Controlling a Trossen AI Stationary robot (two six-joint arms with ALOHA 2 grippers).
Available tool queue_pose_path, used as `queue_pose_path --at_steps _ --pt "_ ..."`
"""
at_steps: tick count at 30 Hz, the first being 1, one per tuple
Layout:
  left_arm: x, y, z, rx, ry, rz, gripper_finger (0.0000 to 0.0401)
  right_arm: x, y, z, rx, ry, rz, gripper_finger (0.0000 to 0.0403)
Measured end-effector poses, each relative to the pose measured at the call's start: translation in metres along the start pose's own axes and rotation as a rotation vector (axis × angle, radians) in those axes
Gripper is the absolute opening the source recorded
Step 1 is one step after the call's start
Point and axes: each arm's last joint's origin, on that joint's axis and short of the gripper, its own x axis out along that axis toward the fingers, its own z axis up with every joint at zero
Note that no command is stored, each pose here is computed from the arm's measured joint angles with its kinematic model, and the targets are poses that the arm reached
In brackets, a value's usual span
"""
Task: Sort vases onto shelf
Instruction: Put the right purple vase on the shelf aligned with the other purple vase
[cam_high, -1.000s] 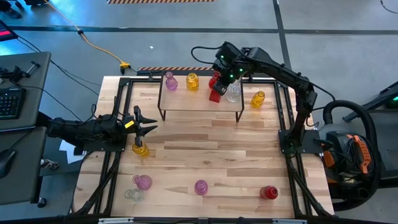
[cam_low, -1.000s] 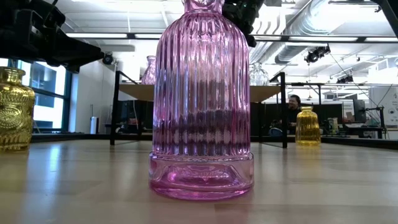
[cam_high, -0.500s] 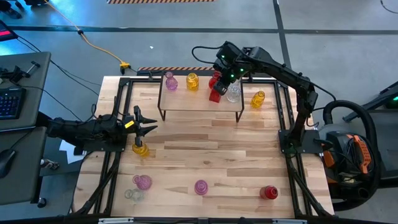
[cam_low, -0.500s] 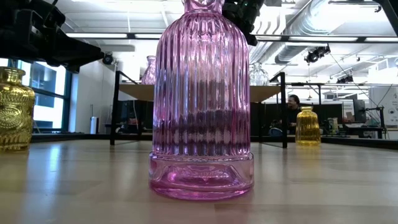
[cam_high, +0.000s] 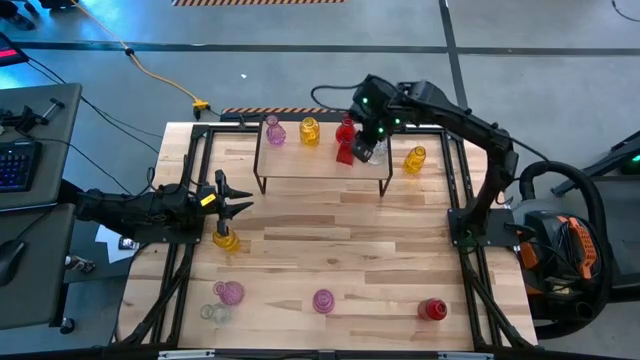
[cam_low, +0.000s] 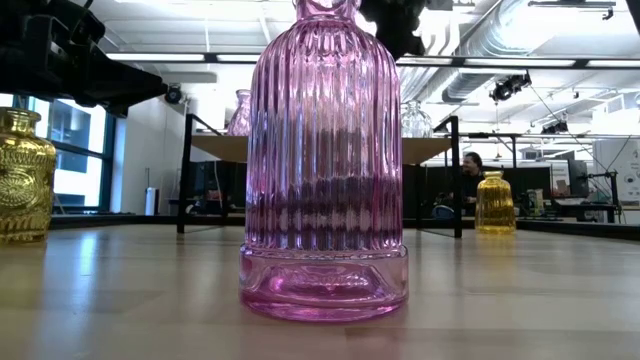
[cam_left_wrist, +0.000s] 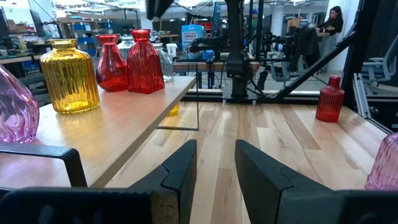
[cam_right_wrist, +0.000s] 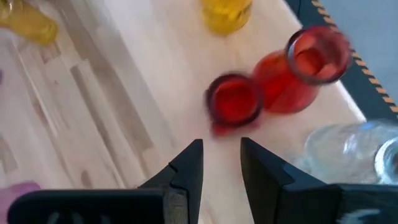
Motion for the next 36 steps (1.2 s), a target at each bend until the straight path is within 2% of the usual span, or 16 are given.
queue_pose_path --at_steps 10,20,23,26,30,36 --pt "0.000 0.000 0.000 0.000 0.000 0.000 0.0100 0.000 0.051 -0.018 -0.063 0.089 0.026 0.0087" --pt "0.000 0.000 0.000 0.000 0.000 0.000 0.0100 -0.004 0.100 -0.037 -0.110 0.072 -0.035 0.0087" --pt "0.000 0.000 0.000 0.000 0.000 0.000 0.0100 -0.005 0.106 -0.039 -0.118 0.044 -0.091 0.0087" --pt "0.000 0.000 0.000 0.000 0.000 0.000 0.0100 -0.004 0.100 -0.036 -0.090 0.019 -0.133 0.0087" --pt "0.000 0.000 0.000 0.000 0.000 0.000 0.0100 0.001 0.093 -0.032 -0.057 0.047 -0.100 0.0087" --pt "0.000 0.000 0.000 0.000 0.000 0.000 0.0100 0.018 0.111 -0.035 -0.098 0.100 -0.064 0.0087"
